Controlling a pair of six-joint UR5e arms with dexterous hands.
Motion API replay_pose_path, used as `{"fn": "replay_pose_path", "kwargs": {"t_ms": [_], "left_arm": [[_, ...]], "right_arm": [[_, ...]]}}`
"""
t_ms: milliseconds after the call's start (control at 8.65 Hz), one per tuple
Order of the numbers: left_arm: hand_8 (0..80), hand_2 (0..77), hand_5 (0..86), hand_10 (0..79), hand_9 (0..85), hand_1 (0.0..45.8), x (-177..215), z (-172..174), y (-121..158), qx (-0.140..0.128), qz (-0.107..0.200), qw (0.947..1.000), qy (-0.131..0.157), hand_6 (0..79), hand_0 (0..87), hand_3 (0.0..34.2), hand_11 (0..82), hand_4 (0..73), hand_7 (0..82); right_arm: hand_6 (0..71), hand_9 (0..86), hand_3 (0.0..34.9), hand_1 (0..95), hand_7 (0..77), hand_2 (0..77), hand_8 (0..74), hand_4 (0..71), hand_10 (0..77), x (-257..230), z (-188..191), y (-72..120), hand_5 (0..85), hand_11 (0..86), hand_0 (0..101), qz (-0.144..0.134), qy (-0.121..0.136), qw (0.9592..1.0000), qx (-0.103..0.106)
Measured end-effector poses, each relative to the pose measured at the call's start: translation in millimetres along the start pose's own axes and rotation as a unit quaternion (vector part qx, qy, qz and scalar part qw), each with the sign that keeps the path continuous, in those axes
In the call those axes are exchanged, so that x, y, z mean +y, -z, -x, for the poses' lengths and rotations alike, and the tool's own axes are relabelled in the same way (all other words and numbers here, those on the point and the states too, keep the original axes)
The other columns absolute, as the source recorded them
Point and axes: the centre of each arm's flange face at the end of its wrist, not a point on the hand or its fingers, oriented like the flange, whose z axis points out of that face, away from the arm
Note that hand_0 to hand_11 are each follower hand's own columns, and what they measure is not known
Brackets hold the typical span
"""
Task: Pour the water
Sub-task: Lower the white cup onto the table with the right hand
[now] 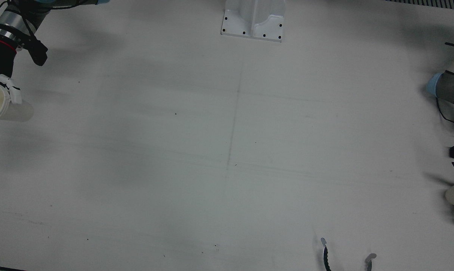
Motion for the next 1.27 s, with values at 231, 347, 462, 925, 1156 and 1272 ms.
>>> {"fn": "replay_pose_path", "kwargs": {"t_ms": [231,347,462,925,1156,1272], "left_arm": [[0.5,2.2,39.8,0.0,1.6,1.1,-1,-1,1,0.001,0.000,1.0000,0.000,0.0,47.4,8.6,1.6,33.8,0.5],[0.5,2.2,39.8,0.0,1.6,1.1,-1,-1,2,0.001,0.000,1.0000,0.000,0.0,47.4,8.6,1.6,33.8,0.5],[0.5,2.2,29.5,1.1,1.6,1.1,-2,-2,2,0.001,0.001,1.0000,0.001,0.0,46.8,10.5,1.1,21.8,0.5],[0.5,2.2,0.0,3.3,1.6,0.5,-5,-8,9,0.001,-0.002,1.0000,0.006,0.0,46.7,13.9,0.5,8.2,0.5],[0.0,2.2,0.0,6.5,1.6,1.1,-13,-16,20,-0.003,-0.025,0.9995,0.018,0.0,46.7,14.1,2.7,8.2,0.5],[0.0,2.2,0.0,8.2,1.6,4.4,-17,-20,26,-0.004,-0.034,0.9992,0.019,0.0,48.6,12.7,6.5,13.1,0.5]], "right_arm": [[6.5,10.4,0.0,13.1,16.4,30.0,4.9,25.1,5.5,1,0,-0.1,47.5,8.2,43,0.000,0.000,1.0000,0.000],[6.5,10.4,0.0,13.1,16.4,30.0,4.9,24.5,5.5,1,0,-0.1,47.5,8.2,42,0.001,-0.001,1.0000,0.000],[6.5,10.4,0.0,13.1,16.4,30.0,4.9,21.3,5.5,2,0,-0.1,46.9,8.2,43,0.001,-0.001,1.0000,0.000],[6.5,10.4,0.0,13.1,16.4,30.5,4.9,24.5,5.5,3,1,0.1,47.5,8.2,43,0.003,-0.003,1.0000,-0.001],[6.5,10.4,0.0,13.1,16.4,30.5,4.9,24.5,5.5,2,2,-0.1,47.5,8.2,43,0.002,-0.002,1.0000,-0.002],[6.5,10.4,0.0,13.1,16.4,30.5,4.9,24.5,5.5,-1,4,-0.7,47.5,8.2,43,-0.001,0.000,1.0000,-0.004]]}}
